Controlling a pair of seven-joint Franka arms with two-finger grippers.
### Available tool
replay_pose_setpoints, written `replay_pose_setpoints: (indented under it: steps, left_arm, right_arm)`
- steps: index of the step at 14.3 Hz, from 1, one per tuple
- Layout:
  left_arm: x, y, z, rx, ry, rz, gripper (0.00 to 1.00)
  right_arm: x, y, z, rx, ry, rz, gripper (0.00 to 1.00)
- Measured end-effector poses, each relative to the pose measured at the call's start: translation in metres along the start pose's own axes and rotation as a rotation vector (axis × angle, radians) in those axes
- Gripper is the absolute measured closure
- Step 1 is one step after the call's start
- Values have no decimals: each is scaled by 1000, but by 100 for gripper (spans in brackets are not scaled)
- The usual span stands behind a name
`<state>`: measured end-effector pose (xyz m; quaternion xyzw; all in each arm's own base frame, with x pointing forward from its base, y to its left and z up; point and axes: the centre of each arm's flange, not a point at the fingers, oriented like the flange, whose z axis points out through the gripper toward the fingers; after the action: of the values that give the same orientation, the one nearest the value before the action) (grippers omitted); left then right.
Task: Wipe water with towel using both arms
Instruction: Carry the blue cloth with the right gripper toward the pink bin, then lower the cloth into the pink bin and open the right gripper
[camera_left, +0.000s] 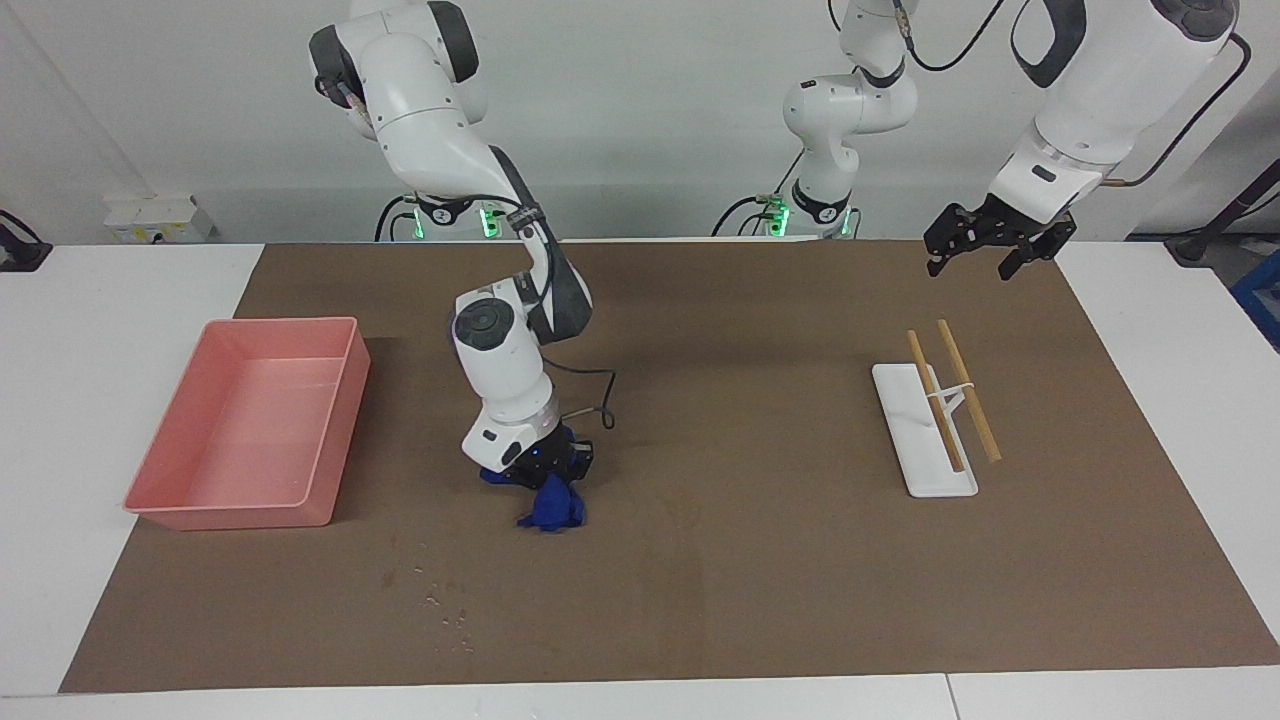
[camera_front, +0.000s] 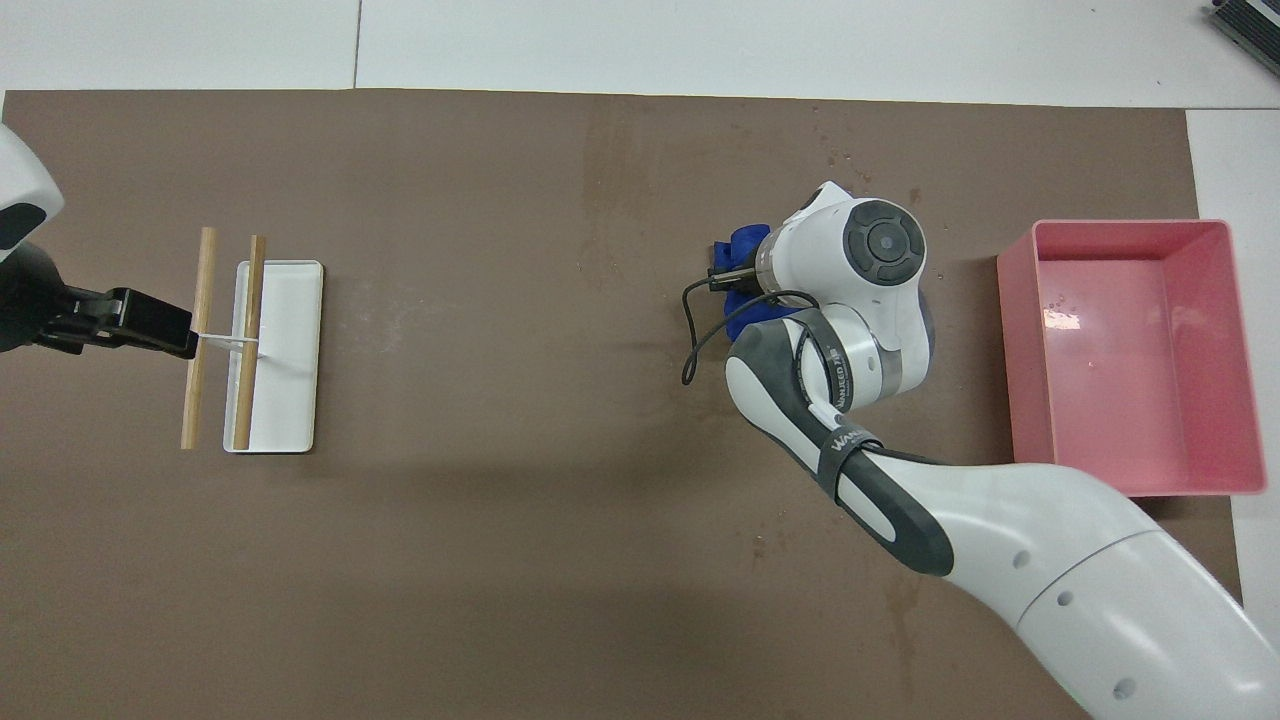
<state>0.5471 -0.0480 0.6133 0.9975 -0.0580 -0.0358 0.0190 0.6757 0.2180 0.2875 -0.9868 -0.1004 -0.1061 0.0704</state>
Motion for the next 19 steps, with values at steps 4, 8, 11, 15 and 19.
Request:
replay_pose_setpoints:
  steps: [4,8,11,15,19]
  left_arm:
    - [0,0,0,0,0,0,0]
    - [0,0,0,0,0,0,0]
    - [0,0,0,0,0,0,0]
    - [0,0,0,0,0,0,0]
    - [0,0,0,0,0,0,0]
  right_arm:
    - [23,46,-25,-49,-139,-103,84]
    - [22,71,-136,-60,-270,-162,84]
    - [1,97,-227,-57,-327,-230,84]
    - [-39,187,-293,-31,-376,-302,84]
    - [-85,295,-284,-39,-353,-392,84]
